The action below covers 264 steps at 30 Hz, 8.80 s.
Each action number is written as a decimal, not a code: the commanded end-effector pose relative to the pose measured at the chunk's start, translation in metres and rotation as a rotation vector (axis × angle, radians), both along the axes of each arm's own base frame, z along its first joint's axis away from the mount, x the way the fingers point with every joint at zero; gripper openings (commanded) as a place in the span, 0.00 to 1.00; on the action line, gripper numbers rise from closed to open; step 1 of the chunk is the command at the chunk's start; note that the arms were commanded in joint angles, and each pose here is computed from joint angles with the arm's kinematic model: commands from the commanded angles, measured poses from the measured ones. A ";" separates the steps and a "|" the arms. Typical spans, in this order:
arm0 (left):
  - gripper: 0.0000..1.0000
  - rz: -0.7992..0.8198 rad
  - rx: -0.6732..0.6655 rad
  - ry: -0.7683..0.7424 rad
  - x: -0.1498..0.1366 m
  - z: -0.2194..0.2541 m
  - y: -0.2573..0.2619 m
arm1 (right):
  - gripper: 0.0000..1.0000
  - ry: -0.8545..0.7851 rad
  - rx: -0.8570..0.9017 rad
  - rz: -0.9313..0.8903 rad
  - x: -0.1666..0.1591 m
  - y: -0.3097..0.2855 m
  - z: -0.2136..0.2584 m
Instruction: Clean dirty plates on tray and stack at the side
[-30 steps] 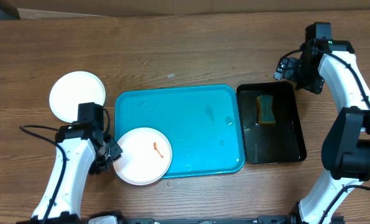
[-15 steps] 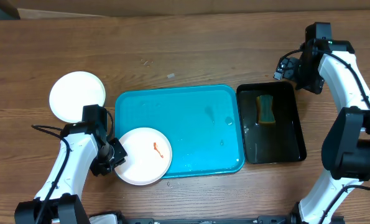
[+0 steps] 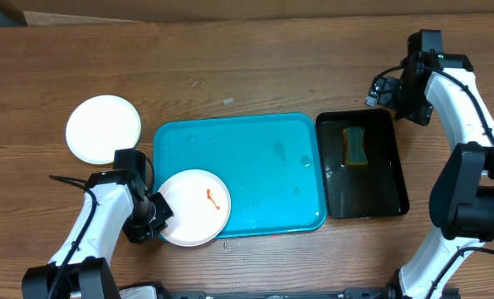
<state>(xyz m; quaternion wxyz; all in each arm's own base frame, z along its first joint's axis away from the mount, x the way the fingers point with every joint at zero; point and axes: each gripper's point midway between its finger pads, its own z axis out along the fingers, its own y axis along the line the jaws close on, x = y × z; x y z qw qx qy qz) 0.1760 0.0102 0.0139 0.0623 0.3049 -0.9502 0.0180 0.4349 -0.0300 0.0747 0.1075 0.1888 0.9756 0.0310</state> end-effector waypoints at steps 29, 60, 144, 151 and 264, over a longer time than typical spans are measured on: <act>0.39 -0.302 -0.185 -0.426 0.094 0.016 -0.097 | 1.00 -0.036 -0.008 -0.002 0.006 0.000 0.012; 0.31 -0.420 -0.119 -0.262 0.125 -0.014 -0.096 | 1.00 -0.036 -0.008 -0.002 0.006 0.000 0.012; 0.12 -0.409 -0.118 -0.329 0.137 -0.019 -0.101 | 0.20 0.181 0.032 0.193 -0.068 0.076 -0.066; 0.13 -0.409 -0.103 -0.332 0.138 -0.019 -0.098 | 0.81 0.083 0.030 0.185 -0.044 0.070 -0.064; 0.05 -0.408 -0.080 -0.363 0.146 -0.018 -0.096 | 0.04 0.212 -0.142 0.226 -0.062 0.063 -0.012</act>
